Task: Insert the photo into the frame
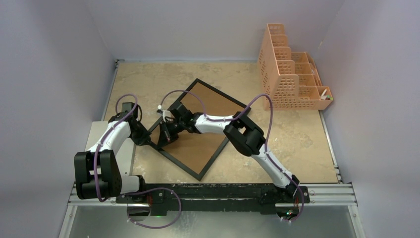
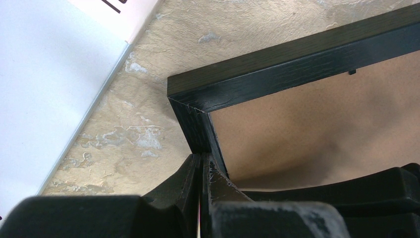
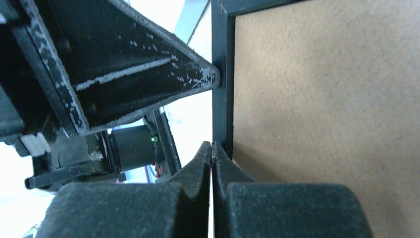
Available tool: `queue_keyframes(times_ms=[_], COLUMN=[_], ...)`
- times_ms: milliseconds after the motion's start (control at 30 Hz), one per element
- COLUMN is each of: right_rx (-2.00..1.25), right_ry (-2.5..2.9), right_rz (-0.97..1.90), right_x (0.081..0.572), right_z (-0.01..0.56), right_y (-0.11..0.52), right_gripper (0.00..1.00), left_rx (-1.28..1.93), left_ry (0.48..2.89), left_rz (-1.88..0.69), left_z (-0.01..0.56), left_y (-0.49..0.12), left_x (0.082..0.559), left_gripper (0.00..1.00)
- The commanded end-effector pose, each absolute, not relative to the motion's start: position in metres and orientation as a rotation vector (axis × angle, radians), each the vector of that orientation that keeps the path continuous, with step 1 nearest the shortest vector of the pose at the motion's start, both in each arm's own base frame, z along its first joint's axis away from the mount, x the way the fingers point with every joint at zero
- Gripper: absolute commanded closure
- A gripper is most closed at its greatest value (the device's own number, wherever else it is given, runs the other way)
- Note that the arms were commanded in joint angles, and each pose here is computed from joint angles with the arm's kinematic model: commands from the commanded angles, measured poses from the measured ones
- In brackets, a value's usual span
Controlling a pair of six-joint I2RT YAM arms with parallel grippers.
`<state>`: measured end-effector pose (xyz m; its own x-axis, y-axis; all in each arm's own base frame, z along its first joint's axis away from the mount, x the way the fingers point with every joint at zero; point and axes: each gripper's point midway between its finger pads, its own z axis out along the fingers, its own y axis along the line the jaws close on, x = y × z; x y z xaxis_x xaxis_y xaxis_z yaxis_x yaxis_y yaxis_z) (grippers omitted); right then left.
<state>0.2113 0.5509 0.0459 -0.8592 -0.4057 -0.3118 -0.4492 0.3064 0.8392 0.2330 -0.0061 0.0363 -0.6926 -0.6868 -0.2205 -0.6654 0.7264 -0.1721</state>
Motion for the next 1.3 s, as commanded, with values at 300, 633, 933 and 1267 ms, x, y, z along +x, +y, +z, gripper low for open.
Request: queue_keyframes(times_ms=[300,633,933,1267], right_rx=[-0.699,-0.599,-0.578,-0.603], right_ry=[2.807,2.902,2.928,2.902], right_rz=[1.336,1.079,0.85,0.7], right_x=[0.222,0.237,0.253,0.263], right_z=[-0.033,-0.068,-0.096,-0.107], right_y=[0.506,0.486,0.458,0.439], right_gripper=[1.0,1.0,1.0,1.0], left_rx=[-1.106,-1.109,-1.113,-1.114], left_ry=[2.714,2.714,2.712,2.711], left_rz=[-0.054,-0.051,-0.047,-0.043], left_z=[0.021,0.021,0.022,0.022], left_y=[-0.003,-0.003,-0.003,-0.002], left_x=[0.219,0.219,0.218,0.218], left_gripper=[1.0,1.0,1.0,1.0])
